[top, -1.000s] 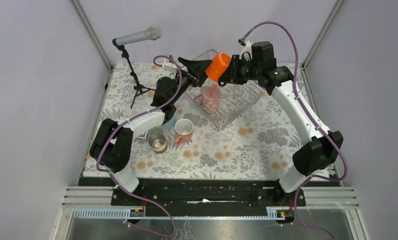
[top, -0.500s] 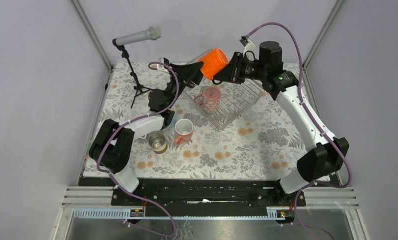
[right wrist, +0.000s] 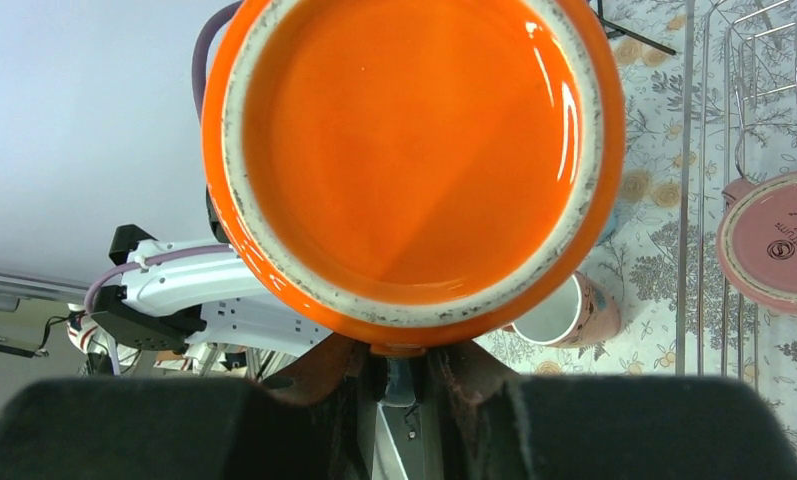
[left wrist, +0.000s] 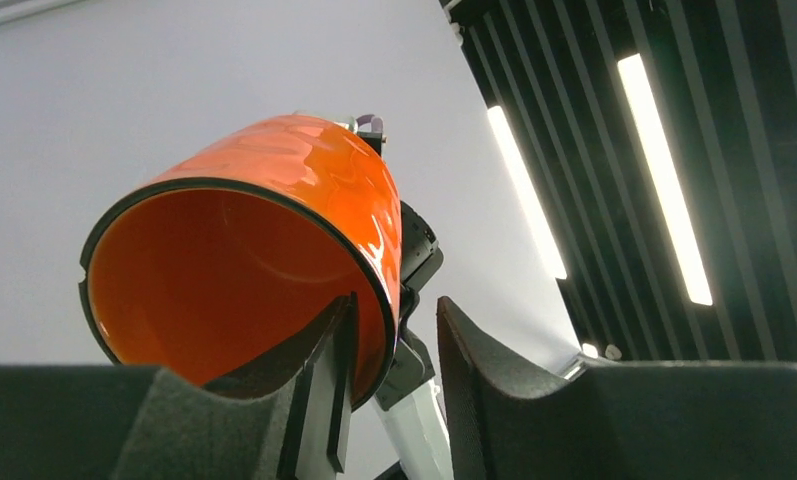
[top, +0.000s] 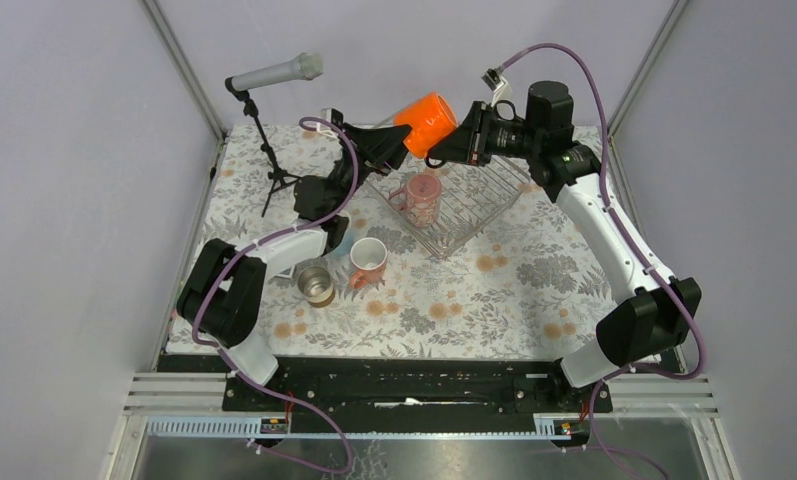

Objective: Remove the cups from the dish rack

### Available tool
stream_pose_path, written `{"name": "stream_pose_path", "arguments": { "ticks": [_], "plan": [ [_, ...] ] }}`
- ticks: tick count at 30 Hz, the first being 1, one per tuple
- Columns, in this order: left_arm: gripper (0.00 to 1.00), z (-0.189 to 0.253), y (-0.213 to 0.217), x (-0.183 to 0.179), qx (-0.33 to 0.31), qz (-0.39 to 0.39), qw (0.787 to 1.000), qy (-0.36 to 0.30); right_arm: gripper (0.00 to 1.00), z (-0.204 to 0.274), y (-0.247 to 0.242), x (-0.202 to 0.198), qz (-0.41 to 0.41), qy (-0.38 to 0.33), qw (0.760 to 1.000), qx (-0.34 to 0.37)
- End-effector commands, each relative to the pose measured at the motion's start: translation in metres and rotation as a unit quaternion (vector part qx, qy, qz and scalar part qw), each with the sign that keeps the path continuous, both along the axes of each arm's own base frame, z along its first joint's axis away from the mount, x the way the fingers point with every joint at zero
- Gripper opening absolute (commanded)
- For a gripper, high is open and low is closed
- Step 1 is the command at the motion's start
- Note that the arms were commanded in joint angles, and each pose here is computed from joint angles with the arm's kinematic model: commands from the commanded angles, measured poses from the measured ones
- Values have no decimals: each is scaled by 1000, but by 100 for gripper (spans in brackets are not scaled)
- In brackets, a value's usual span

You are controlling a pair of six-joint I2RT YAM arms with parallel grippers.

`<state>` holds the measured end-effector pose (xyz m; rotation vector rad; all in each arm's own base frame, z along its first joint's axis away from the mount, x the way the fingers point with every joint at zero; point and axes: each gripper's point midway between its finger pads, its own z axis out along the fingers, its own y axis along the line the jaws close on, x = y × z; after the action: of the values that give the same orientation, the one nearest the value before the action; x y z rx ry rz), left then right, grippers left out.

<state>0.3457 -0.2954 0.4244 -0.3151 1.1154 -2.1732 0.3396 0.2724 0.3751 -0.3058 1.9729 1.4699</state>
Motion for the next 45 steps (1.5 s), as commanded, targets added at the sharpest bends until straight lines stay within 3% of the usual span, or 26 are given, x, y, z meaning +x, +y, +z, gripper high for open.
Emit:
{"name": "stream_pose_path", "arguments": {
  "ticks": [1, 6, 7, 9, 12, 13, 17, 20, 26, 31, 34, 38, 45],
  "plan": [
    [40, 31, 1, -19, -11, -22, 998, -57, 0, 38, -4, -17, 24, -81, 996, 16],
    [28, 29, -7, -13, 21, -20, 998, -51, 0, 33, -5, -19, 29, -83, 996, 5],
    [23, 27, -9, -12, 27, -23, 998, -49, 0, 31, -6, -20, 29, -83, 996, 1],
    [1, 24, -13, -9, 40, -27, 998, -41, 0, 28, -7, -19, 25, -82, 996, -8],
    [0, 22, -14, -9, 54, -18, 997, -43, 3, 27, -10, -19, 16, -85, 996, -17],
    [0, 22, -13, -8, 57, -13, 997, -44, 12, 27, -11, -17, 9, -85, 996, -20],
    [0, 24, -9, -5, 65, 10, 997, -47, 66, 21, -14, -13, -10, -81, 996, -30],
    [0, 29, -7, -1, 63, 19, 996, -55, 98, 18, -17, -9, -26, -81, 996, -36],
    [0, 34, 0, 9, 113, 51, 991, -57, 100, 9, -43, 7, -121, -84, 984, -98],
    [0, 16, 4, 4, 223, 68, 971, -46, 100, 4, -86, 20, -251, -75, 952, -155],
    [0, -5, 5, -8, 310, 51, 949, -36, 100, 6, -101, 21, -291, -66, 939, -173],
    [0, -29, 13, -31, 426, 31, 903, -47, 100, -1, -111, 25, -311, -53, 928, -198],
    [0, -87, 17, -97, 567, -23, 823, -27, 100, -13, -120, 38, -345, -39, 913, -213]
  ]
}}
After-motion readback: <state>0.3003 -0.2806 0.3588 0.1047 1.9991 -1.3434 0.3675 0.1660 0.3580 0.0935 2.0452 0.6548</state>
